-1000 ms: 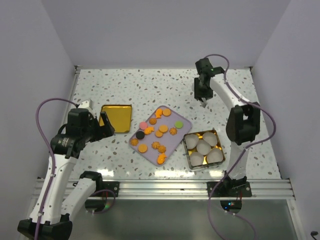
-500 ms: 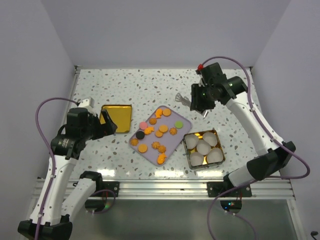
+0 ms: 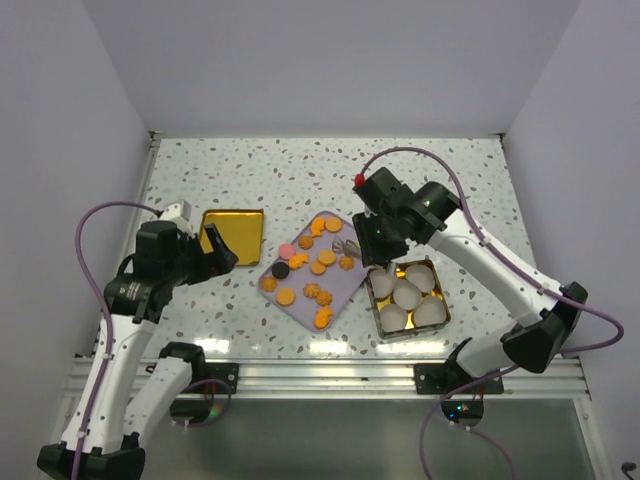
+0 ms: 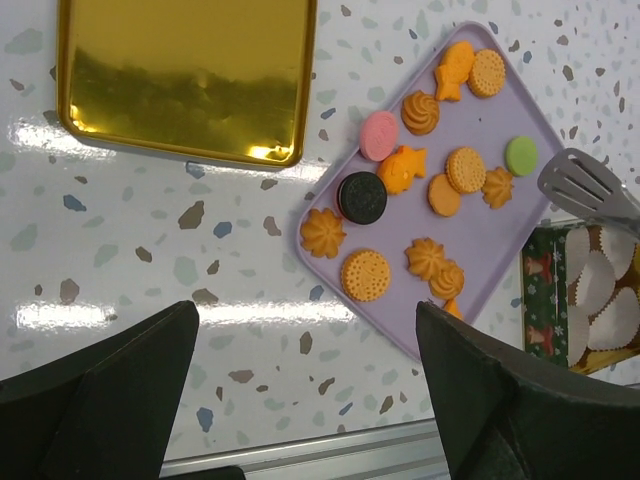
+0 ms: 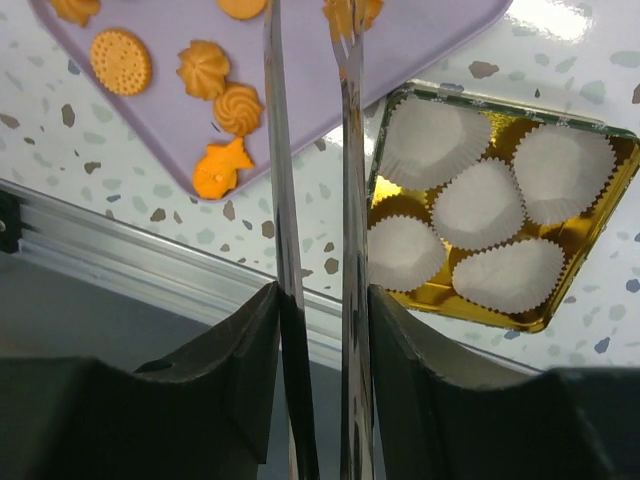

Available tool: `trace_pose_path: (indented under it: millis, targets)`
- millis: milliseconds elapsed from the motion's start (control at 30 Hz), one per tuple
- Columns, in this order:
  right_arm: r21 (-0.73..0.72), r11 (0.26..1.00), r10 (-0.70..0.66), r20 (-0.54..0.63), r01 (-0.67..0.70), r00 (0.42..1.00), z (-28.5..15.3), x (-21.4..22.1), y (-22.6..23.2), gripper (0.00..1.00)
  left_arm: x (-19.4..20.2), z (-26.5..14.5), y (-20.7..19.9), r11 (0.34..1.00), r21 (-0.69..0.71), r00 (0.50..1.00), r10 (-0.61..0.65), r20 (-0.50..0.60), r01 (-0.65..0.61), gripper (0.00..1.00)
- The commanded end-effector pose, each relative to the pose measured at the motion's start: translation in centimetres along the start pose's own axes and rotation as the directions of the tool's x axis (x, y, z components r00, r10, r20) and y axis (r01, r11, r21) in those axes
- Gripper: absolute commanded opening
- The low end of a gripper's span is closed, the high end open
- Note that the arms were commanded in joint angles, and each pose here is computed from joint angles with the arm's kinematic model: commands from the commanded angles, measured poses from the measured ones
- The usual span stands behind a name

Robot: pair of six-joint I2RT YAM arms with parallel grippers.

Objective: Pack the cookies

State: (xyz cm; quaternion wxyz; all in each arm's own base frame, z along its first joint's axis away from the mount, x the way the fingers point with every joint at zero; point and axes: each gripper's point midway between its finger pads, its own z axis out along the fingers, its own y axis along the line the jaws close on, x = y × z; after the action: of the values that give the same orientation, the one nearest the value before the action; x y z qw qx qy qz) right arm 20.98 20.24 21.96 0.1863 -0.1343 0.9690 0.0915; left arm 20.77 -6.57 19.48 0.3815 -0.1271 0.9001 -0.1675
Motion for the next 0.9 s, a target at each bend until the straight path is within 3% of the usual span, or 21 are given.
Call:
trace_pose_path:
  millis: [0,300,500,567,867]
  targets:
    - [0.029,0.999,-0.019,0.044,0.018,0.999,-1.1,0.1,1.0,0.4,-1.0,-0.1,-1.9,0.995,0.096,0.999,-0.015,0.036,0.011,0.95]
    - [0.039,0.998,-0.059,0.084,0.056,0.995,-1.9,-1.3,3.6,0.31,-0.9,0.5,-7.2,0.936,0.35,0.997,-0.006,-0.074,0.032,1.0]
    - [-0.078,0.997,-0.019,0.136,0.03,0.991,-2.9,-2.8,6.4,0.3,-1.1,0.0,-12.9,0.882,0.471,0.991,0.04,-0.127,0.025,1.0]
    - [-0.106,0.994,-0.001,0.161,0.018,0.987,-3.4,-3.5,7.0,0.29,-1.4,-0.2,-15.2,0.858,0.506,0.985,0.001,-0.174,0.088,1.0]
    - [-0.164,0.986,0.048,0.274,-0.002,0.961,-5.5,-5.3,7.9,0.27,-4.2,-0.1,-19.7,0.833,0.474,0.948,-0.17,-0.271,0.285,1.0]
